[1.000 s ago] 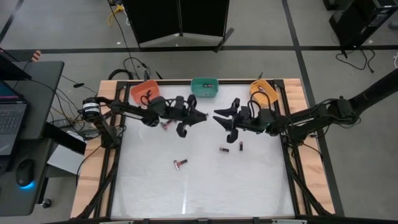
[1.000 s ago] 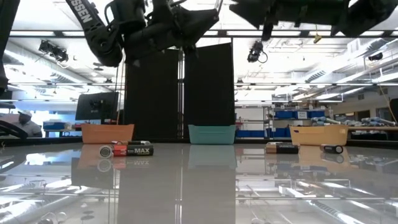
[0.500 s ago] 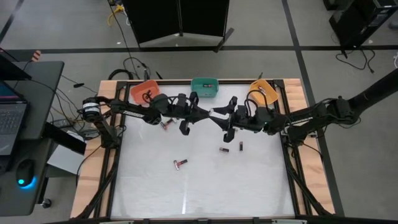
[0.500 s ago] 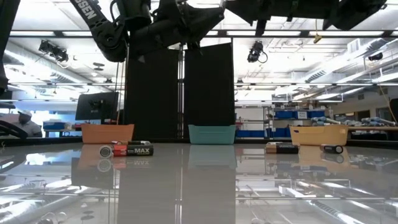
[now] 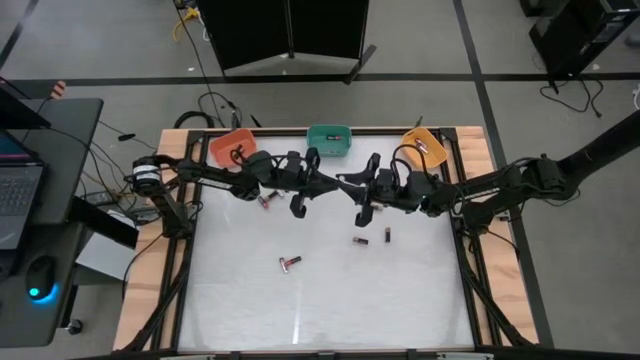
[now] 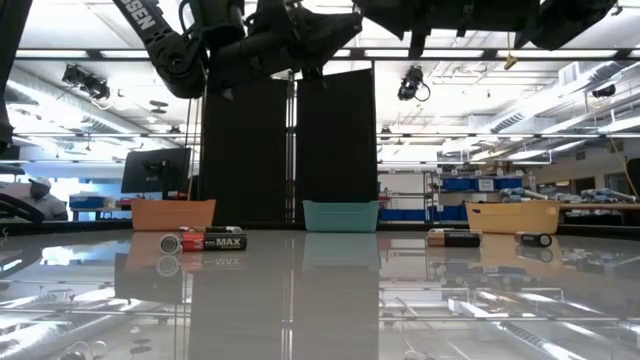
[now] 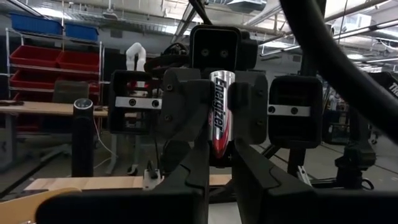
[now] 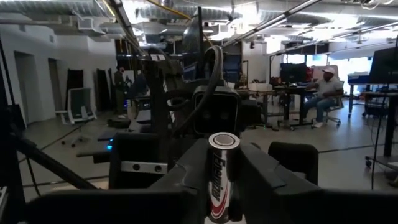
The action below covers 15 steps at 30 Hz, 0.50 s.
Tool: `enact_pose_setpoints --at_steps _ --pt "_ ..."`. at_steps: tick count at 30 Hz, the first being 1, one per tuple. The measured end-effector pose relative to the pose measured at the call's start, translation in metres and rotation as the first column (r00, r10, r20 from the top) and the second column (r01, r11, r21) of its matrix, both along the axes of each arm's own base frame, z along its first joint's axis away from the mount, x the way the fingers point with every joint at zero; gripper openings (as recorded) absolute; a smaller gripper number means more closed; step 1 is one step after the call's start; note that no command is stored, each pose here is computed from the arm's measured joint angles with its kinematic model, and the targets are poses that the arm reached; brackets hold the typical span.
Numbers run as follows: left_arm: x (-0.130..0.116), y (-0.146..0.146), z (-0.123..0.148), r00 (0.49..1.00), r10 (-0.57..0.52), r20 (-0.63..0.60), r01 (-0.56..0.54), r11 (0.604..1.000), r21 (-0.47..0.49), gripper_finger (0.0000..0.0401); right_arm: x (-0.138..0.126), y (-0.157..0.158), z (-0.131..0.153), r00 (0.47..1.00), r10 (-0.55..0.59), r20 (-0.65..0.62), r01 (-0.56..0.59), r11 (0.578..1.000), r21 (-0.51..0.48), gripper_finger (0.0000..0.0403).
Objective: Sort batteries
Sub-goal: Put the silver battery into the yellow bin
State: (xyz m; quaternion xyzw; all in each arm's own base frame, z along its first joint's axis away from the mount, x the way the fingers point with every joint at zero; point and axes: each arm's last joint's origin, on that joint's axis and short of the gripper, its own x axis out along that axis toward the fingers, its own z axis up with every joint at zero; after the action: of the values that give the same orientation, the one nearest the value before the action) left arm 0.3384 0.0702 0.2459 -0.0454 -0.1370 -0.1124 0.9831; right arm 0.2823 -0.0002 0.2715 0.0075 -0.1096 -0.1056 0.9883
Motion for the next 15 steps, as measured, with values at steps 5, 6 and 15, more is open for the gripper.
enact_pose_setpoints --at_steps 5,6,15 --pt "0.0 0.0 -0.001 1.0 0.003 -0.003 -0.003 1.0 0.01 0.0048 0.0 0.0 0.0 1.0 -0.002 -0.003 0.002 1.0 -0.012 0.0065" --pt "0.0 0.0 -0.001 1.0 0.003 -0.004 -0.003 1.0 0.009 0.0048 0.0 0.0 0.0 1.0 -0.002 -0.003 0.002 1.0 -0.013 0.0065" --pt "0.003 0.002 -0.011 0.993 0.032 -0.111 -0.036 0.999 -0.027 0.013 -0.001 -0.003 0.001 0.997 -0.077 -0.01 0.077 0.996 -0.051 0.0068"
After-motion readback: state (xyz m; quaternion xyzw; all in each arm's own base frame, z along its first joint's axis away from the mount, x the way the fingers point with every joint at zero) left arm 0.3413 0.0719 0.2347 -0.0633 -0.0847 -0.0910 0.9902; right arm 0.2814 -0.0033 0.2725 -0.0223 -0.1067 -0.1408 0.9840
